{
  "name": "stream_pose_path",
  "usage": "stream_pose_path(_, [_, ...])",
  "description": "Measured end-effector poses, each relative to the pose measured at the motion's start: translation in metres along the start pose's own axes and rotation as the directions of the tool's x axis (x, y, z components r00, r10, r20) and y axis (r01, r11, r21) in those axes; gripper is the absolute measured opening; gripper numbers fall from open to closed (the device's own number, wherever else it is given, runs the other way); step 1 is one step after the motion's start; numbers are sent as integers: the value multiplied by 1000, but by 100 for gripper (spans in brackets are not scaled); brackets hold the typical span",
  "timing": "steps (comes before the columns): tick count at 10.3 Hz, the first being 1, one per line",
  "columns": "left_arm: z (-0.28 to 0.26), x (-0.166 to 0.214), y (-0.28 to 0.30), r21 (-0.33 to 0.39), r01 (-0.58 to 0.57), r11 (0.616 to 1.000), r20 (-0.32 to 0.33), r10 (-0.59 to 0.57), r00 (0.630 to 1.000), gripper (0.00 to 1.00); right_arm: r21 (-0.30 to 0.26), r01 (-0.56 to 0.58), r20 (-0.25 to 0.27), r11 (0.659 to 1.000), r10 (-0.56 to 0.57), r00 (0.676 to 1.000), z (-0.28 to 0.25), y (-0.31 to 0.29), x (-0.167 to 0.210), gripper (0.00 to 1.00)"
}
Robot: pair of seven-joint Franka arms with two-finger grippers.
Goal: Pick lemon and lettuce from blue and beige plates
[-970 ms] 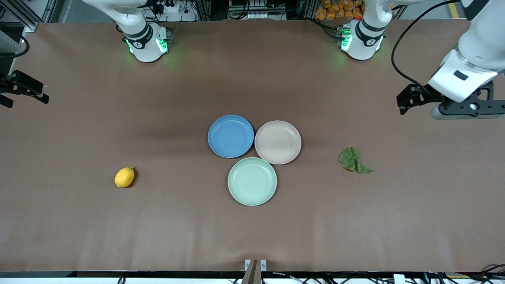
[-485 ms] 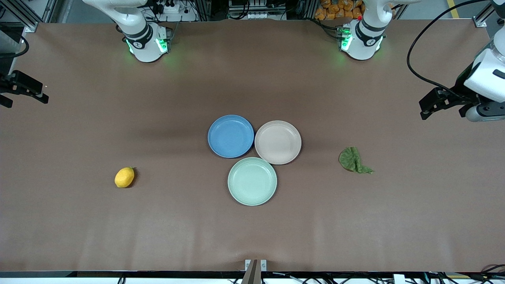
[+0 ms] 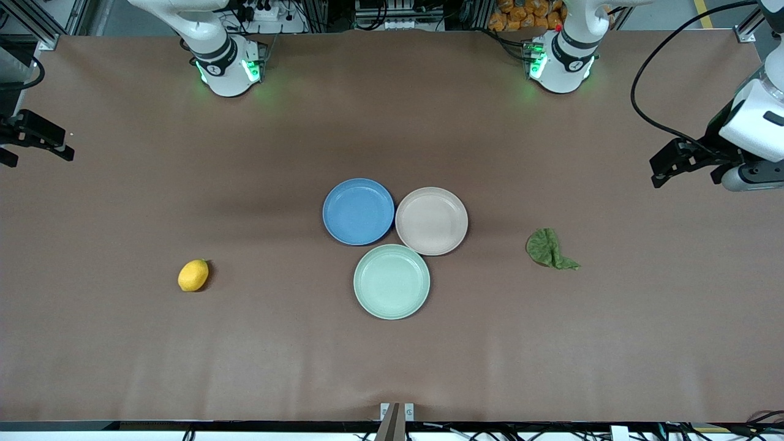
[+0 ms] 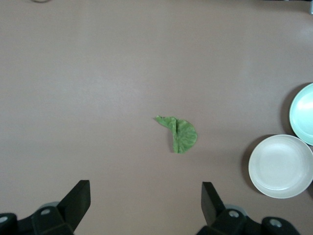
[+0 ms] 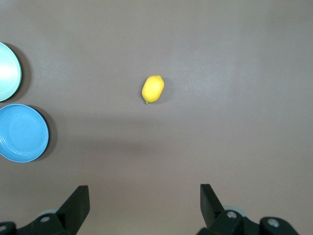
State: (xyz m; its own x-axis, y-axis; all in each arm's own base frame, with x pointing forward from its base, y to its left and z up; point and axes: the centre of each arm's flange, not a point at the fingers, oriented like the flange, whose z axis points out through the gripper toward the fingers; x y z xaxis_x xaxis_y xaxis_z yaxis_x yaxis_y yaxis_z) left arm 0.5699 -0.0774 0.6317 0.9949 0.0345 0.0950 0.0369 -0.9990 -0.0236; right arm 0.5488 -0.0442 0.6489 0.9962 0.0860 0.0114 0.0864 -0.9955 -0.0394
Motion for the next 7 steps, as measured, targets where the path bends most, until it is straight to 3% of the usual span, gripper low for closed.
stream_pose_path(3, [6, -10, -8, -31, -16, 999, 66, 18, 998, 100, 0, 0, 0, 1000, 0, 1000, 0, 0, 0, 100])
stream_pose_path(7, [6, -13, -8, -32, -65, 997, 85, 68, 994, 100, 0, 0, 0, 1000, 0, 1000, 0, 0, 0, 100])
